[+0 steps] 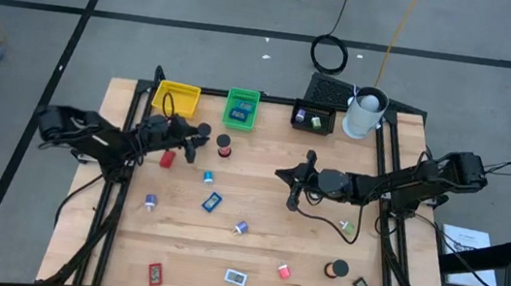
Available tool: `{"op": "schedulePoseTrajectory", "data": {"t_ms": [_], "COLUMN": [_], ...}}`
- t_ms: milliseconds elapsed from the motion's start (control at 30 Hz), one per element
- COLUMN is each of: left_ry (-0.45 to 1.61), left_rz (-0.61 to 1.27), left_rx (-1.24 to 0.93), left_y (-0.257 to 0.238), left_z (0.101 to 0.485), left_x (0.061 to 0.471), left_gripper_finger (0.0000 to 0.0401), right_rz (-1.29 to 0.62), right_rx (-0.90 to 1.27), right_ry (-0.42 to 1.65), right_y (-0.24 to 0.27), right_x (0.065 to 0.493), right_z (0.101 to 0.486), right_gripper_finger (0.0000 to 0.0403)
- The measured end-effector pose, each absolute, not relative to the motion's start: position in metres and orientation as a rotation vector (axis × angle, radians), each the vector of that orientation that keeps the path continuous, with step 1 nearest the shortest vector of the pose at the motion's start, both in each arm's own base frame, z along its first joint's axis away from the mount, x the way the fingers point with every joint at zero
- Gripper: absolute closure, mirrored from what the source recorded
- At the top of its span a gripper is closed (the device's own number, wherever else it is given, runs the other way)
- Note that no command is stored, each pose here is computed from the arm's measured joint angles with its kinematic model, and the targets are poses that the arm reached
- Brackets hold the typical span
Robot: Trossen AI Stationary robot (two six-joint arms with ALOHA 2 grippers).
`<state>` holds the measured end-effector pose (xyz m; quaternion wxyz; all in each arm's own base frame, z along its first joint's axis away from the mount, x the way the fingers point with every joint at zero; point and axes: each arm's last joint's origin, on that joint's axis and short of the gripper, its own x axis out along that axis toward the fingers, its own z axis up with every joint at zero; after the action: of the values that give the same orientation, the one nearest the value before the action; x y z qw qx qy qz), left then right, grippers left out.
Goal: Pick & Place Office items
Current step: Remove the blue sand timer from the yellow bin
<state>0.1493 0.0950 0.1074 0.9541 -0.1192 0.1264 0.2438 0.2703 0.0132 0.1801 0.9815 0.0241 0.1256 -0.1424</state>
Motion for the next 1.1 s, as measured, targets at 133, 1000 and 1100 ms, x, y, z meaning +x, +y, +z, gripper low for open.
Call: {"op": "schedulePoseTrajectory", "data": {"t_ms": [133, 1000, 1100], "left_ry": [0.278, 0.345, 0.378], "left_rz": [0.487, 0.553, 0.547], "left_rx": [-0.243, -0.201, -0.217], "left_y": [0.094, 0.093, 0.095], "left_z": [0.104, 0.11, 0.117], "left_x": [0.151, 0.145, 0.148], "left_gripper_finger": [0.0236, 0.011, 0.011], "right_rz": [-0.287, -0.287, -0.287], "right_rx": [0.049, 0.047, 0.047], "right_ry": [0.253, 0.26, 0.26], "right_y": [0.013, 0.013, 0.013], "right_x": [0.27, 0.27, 0.27], "right_z": [0.18, 0.179, 0.179], "right_gripper_finger": [0.038, 0.038, 0.038]}}
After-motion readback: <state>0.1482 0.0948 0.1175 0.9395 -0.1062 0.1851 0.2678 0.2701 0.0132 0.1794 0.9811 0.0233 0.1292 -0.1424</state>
